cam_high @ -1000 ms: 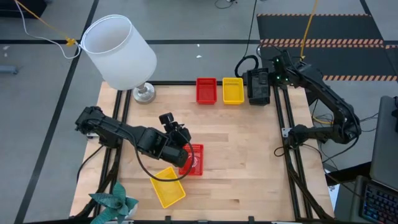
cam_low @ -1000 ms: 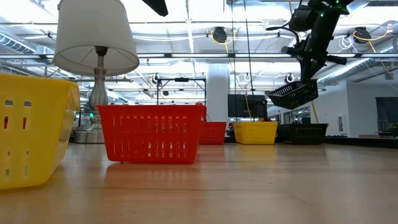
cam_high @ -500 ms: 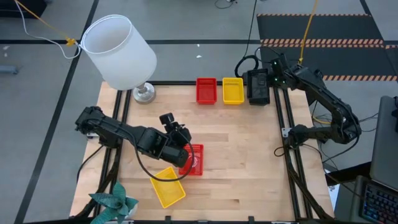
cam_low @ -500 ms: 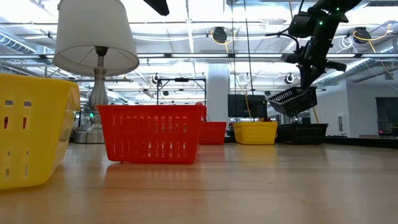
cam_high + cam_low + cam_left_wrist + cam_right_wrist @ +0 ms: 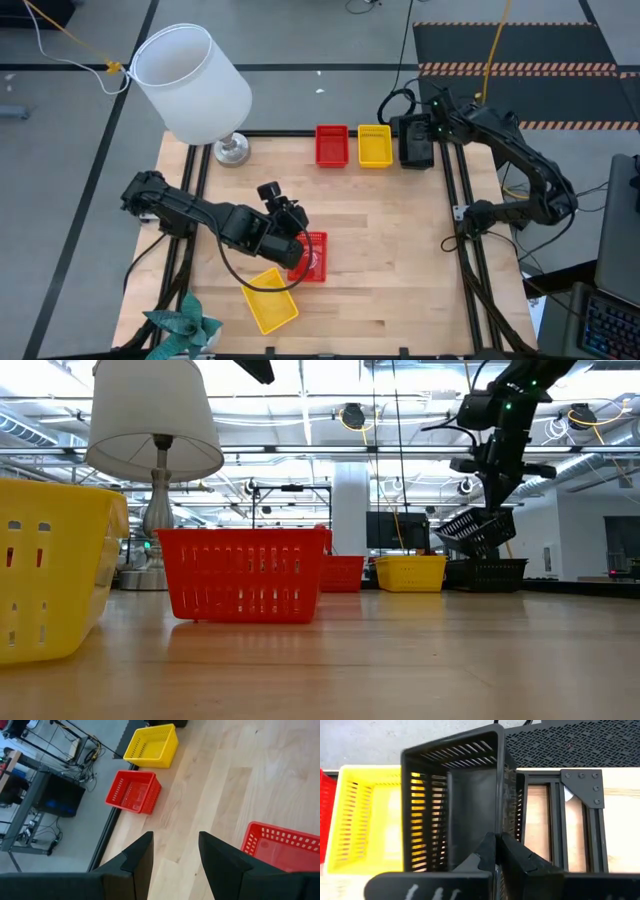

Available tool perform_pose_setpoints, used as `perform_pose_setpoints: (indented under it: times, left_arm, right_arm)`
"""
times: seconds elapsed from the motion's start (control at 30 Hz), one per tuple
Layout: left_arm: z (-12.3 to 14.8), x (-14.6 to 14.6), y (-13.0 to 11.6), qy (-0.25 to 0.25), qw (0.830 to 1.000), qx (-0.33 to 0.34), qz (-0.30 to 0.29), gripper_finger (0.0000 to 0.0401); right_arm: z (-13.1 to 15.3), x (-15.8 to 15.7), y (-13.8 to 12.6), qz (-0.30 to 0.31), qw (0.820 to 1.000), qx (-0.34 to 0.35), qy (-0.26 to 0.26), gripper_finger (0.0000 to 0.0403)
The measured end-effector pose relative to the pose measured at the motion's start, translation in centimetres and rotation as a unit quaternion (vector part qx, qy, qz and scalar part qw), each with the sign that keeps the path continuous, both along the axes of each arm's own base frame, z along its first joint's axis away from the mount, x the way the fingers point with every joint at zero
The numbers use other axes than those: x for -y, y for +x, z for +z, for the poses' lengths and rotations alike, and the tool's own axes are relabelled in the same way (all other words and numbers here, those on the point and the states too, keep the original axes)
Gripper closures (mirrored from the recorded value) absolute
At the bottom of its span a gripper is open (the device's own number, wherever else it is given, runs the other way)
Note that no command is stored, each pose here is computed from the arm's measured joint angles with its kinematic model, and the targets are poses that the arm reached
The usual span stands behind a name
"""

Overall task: Stack baskets by color
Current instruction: Stack the bottom black bin on top of the black bin

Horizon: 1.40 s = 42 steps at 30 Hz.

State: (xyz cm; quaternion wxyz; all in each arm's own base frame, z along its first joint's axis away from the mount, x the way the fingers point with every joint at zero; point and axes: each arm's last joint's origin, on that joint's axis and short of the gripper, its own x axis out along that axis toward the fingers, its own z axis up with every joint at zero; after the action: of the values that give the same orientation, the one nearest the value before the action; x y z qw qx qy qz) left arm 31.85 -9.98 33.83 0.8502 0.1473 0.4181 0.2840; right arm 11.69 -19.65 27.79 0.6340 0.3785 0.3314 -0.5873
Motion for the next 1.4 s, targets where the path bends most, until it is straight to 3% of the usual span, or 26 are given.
perform_pose_setpoints:
  times: [1.4]
  left_arm:
    - [0.1, 0.1, 0.2, 0.001, 1.000, 0.005, -0.008, 0.0242]
  right_arm:
    - [-1.7, 1.4, 0.7, 0.020, 0.999, -0.047, 0.018, 0.0374]
